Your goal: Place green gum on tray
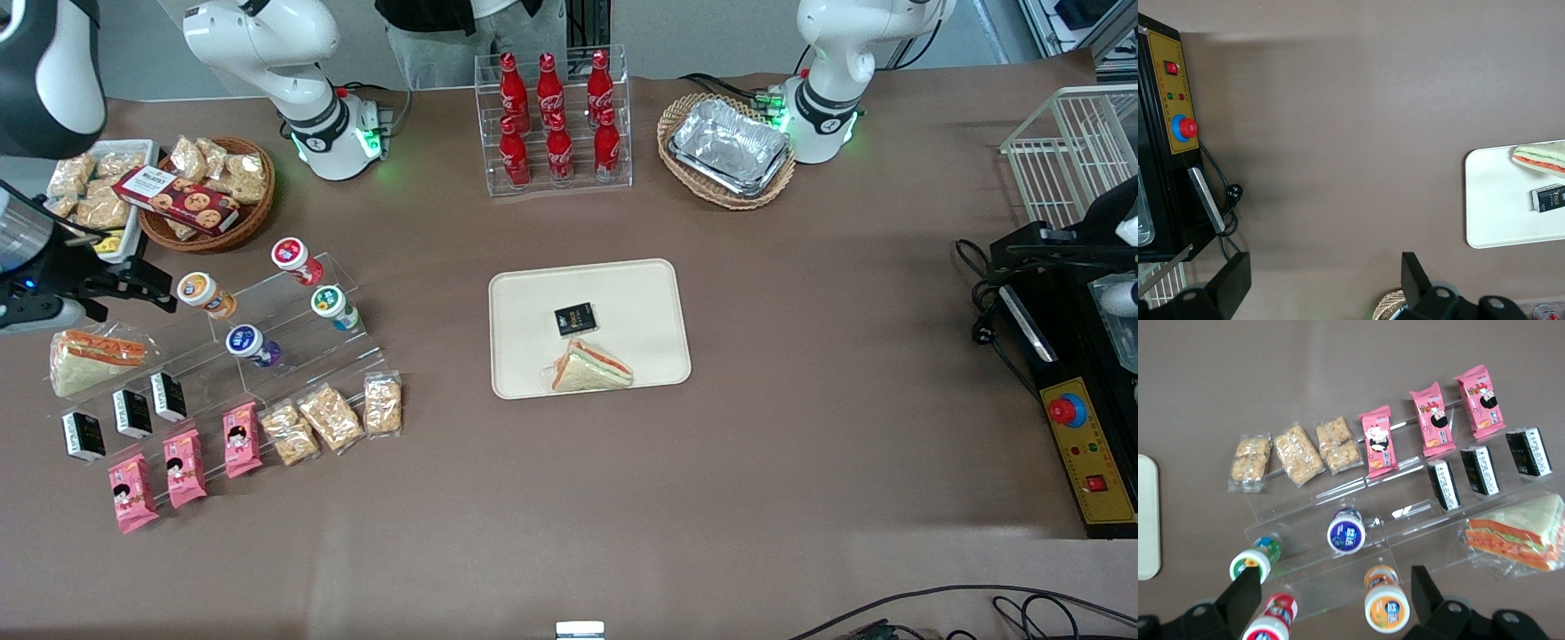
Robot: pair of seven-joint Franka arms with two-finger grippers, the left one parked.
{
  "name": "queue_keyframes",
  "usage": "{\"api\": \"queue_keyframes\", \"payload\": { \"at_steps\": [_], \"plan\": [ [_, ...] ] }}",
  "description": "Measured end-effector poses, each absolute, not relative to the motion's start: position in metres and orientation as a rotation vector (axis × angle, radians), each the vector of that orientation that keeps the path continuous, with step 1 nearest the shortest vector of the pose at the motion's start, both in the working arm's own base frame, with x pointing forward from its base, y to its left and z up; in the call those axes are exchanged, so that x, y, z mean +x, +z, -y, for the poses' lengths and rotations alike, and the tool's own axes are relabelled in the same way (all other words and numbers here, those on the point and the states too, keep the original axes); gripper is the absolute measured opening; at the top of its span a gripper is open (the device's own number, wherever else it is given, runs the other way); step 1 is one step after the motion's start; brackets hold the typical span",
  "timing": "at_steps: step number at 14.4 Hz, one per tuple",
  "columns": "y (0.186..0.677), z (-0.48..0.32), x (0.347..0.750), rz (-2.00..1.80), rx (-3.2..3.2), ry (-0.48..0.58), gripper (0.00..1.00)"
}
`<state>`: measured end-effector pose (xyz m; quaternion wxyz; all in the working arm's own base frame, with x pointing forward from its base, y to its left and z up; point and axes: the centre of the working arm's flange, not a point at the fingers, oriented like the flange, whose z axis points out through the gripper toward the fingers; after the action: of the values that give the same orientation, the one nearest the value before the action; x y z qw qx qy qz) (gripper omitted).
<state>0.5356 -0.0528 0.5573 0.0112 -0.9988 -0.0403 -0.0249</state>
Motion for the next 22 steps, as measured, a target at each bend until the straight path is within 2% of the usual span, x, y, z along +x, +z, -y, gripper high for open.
{"api": "queue_keyframes", "payload": {
  "at_steps": [5, 9, 18, 22],
  "plan": [
    [0.583, 0.064, 0.531, 0.096, -3.115, -0.046, 1.0],
    [0.579, 0.066, 0.529, 0.088, -3.111, 0.004, 1.0],
    [0.575, 0.048, 0.531, 0.159, -3.146, 0.032, 1.0],
    [0.572, 0.011, 0.525, 0.08, -3.148, 0.069, 1.0]
  ]
}}
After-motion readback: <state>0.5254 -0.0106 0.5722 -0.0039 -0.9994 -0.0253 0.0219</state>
